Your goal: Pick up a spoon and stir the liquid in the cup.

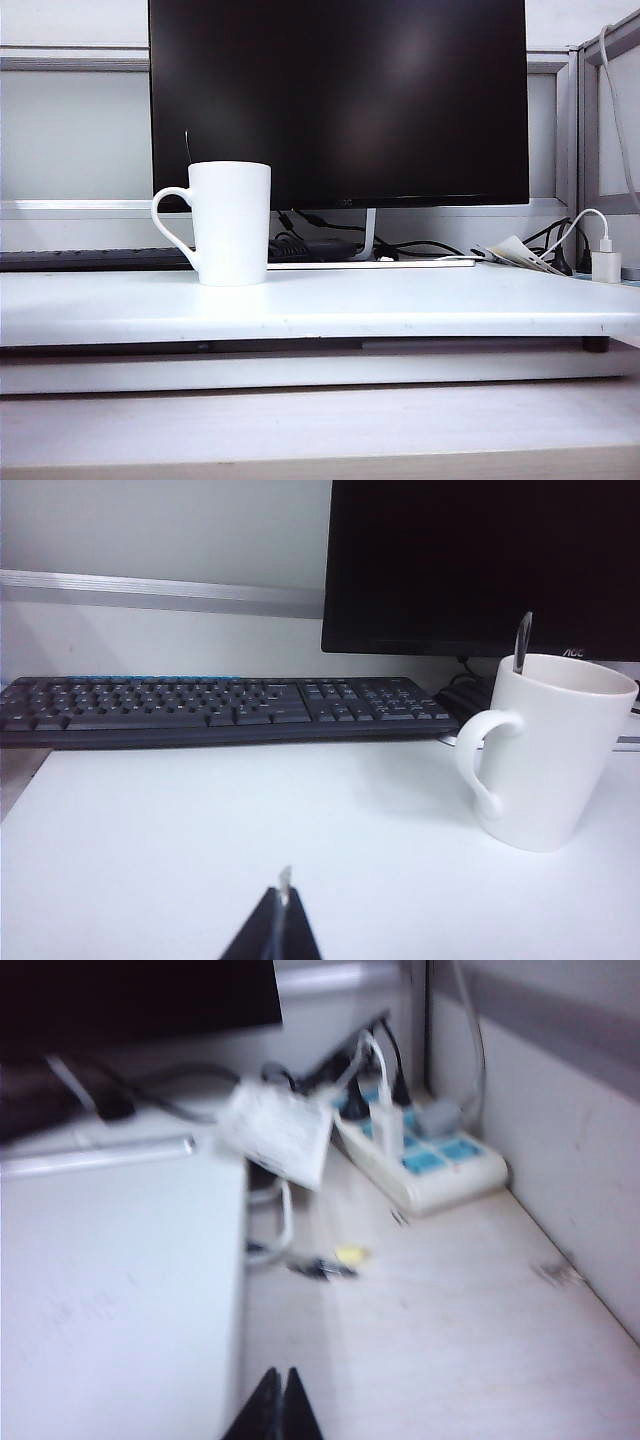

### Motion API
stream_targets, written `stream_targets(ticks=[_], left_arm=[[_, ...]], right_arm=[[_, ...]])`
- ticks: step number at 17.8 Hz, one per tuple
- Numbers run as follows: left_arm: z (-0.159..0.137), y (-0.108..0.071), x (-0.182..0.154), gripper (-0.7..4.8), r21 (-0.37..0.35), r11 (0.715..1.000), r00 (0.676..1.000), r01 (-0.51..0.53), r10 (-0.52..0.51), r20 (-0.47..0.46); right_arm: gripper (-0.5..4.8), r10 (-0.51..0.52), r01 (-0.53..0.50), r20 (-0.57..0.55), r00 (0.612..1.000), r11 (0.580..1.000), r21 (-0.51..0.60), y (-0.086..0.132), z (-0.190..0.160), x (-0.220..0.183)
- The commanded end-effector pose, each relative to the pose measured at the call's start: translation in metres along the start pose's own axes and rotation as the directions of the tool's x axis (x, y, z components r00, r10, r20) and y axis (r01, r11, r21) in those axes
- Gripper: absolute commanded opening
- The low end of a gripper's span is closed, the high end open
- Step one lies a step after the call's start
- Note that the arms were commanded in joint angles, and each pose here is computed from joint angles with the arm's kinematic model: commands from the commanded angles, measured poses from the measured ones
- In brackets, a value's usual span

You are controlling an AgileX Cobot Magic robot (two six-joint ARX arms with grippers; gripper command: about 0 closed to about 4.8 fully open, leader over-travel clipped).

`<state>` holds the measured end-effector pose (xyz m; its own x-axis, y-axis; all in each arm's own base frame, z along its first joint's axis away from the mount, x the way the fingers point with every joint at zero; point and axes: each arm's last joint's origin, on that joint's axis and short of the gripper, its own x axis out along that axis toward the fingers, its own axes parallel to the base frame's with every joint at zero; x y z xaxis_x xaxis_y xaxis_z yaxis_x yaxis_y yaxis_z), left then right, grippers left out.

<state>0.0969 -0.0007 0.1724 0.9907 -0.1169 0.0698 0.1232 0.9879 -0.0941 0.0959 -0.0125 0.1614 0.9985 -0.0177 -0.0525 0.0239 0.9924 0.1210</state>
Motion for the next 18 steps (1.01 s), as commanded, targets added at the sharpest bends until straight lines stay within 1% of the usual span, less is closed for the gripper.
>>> stream_targets(ticks=[1, 4, 6, 8, 10, 13, 18], left_arm=[[0.001, 0.0, 0.0, -0.04, 0.002, 1.0, 1.0, 0.005, -0.005, 0.01], [0.001, 0.0, 0.0, -0.04, 0.002, 1.0, 1.0, 0.005, -0.005, 0.009], [0.001, 0.0, 0.0, -0.04, 0.002, 1.0, 1.0, 0.005, -0.005, 0.01], [0.001, 0.0, 0.0, -0.04, 0.002, 1.0, 1.0, 0.006, -0.006, 0.01], [0.001, 0.0, 0.0, -0.04, 0.002, 1.0, 1.0, 0.005, -0.005, 0.009], [0.001, 0.0, 0.0, -0.04, 0.002, 1.0, 1.0, 0.005, -0.005, 0.01], [0.001, 0.0, 0.0, -0.04, 0.002, 1.0, 1.0, 0.005, -0.005, 0.009]], right_arm=[[0.0, 0.044, -0.044, 0.018, 0.999, 0.999, 0.007, 0.004, 0.0, 0.001], [0.0, 0.105, -0.105, 0.017, 0.994, 0.994, -0.031, 0.01, 0.0, 0.001], [0.0, 0.125, -0.124, 0.016, 0.992, 0.991, -0.05, 0.013, 0.0, 0.001], [0.0, 0.093, -0.092, 0.017, 0.996, 0.995, -0.044, 0.013, 0.0, 0.001], [0.0, 0.084, -0.083, 0.019, 0.996, 0.996, -0.044, 0.014, 0.0, 0.001], [0.0, 0.095, -0.094, 0.017, 0.995, 0.995, -0.045, 0.016, -0.001, 0.001], [0.0, 0.083, -0.083, 0.019, 0.996, 0.996, -0.046, 0.016, -0.001, 0.001]])
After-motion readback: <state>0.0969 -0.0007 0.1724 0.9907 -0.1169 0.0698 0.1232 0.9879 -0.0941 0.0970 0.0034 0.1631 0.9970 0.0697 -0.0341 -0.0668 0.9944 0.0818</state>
